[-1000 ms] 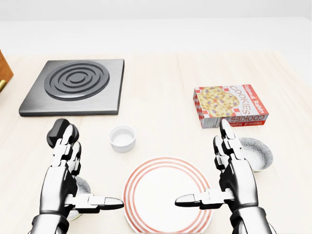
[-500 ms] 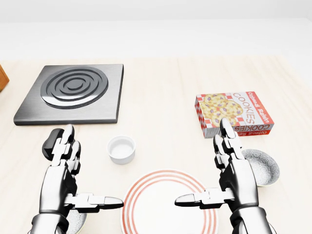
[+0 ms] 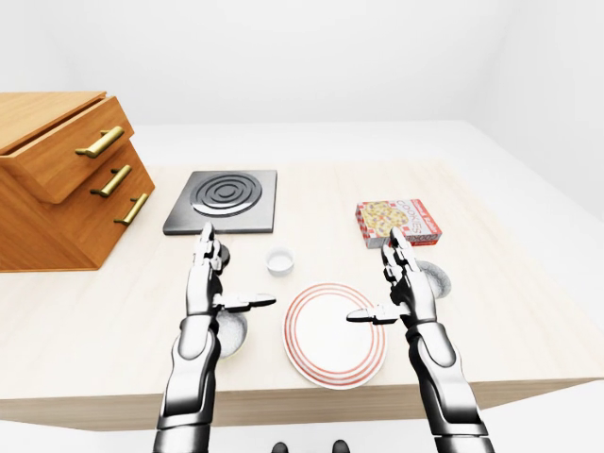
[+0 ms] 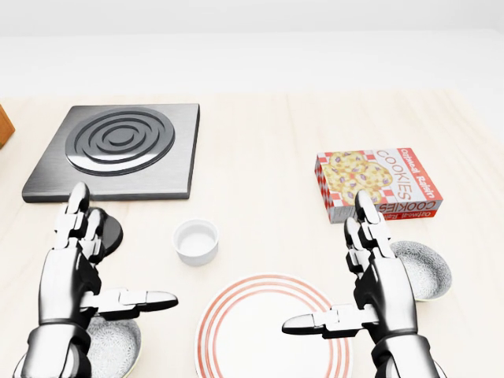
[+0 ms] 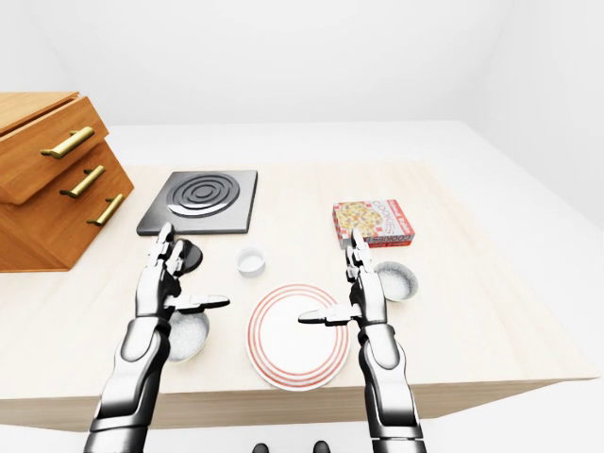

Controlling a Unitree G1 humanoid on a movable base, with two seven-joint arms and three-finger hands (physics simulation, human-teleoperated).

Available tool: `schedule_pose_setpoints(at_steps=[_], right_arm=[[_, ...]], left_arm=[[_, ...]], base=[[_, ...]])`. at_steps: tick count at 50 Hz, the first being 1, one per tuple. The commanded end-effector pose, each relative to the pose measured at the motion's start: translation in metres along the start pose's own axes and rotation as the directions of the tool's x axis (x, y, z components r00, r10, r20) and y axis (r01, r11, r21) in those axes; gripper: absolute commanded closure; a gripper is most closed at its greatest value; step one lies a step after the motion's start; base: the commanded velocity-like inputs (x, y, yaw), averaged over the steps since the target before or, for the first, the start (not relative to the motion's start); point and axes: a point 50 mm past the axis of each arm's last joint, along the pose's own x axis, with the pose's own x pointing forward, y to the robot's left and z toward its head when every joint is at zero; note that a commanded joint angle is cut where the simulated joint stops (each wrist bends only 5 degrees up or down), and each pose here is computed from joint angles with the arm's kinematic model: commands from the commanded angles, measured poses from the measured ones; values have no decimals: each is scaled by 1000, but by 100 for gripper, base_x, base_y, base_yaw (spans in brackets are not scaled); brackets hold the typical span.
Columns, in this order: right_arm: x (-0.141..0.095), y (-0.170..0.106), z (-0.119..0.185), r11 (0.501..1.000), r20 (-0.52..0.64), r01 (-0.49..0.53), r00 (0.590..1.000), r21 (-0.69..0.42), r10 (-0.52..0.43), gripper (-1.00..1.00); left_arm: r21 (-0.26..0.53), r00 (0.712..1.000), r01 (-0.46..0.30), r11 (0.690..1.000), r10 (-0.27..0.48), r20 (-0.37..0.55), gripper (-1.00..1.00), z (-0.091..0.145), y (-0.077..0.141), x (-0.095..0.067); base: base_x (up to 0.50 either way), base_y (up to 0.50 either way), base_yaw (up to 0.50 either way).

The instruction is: Pick the akita bowl next to the plate and place it on the plate.

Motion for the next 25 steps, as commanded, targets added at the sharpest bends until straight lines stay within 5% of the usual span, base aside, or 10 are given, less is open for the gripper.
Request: schedule_pose_setpoints(at_steps=[1,12,19,20,25], right_arm=[[0,0,0,1000,0,2,1000,-3,-2,-100],[0,0,-2,1000,0,3,1000,-7,-3,-100],[-1,0,-1,1000,2,6,1000,-10,-6,-100],[0,1,1,1000,4,-4,1000,-3,4,-100],[0,1,1,1000,5,-6,1000,-2,6,-100]], left_arm=[[-25,993,-114,993,114,23,-100,14,25,14],[-32,980,-199,980,199,4,-100,9,35,16],[-78,952,-297,952,302,59,-100,36,68,26],[-67,918,-381,922,386,88,-100,49,100,43],[-68,913,-391,918,396,96,-100,49,104,46]], base=[[0,0,0],[0,0,0],[0,0,0],[0,0,0],[0,0,0]])
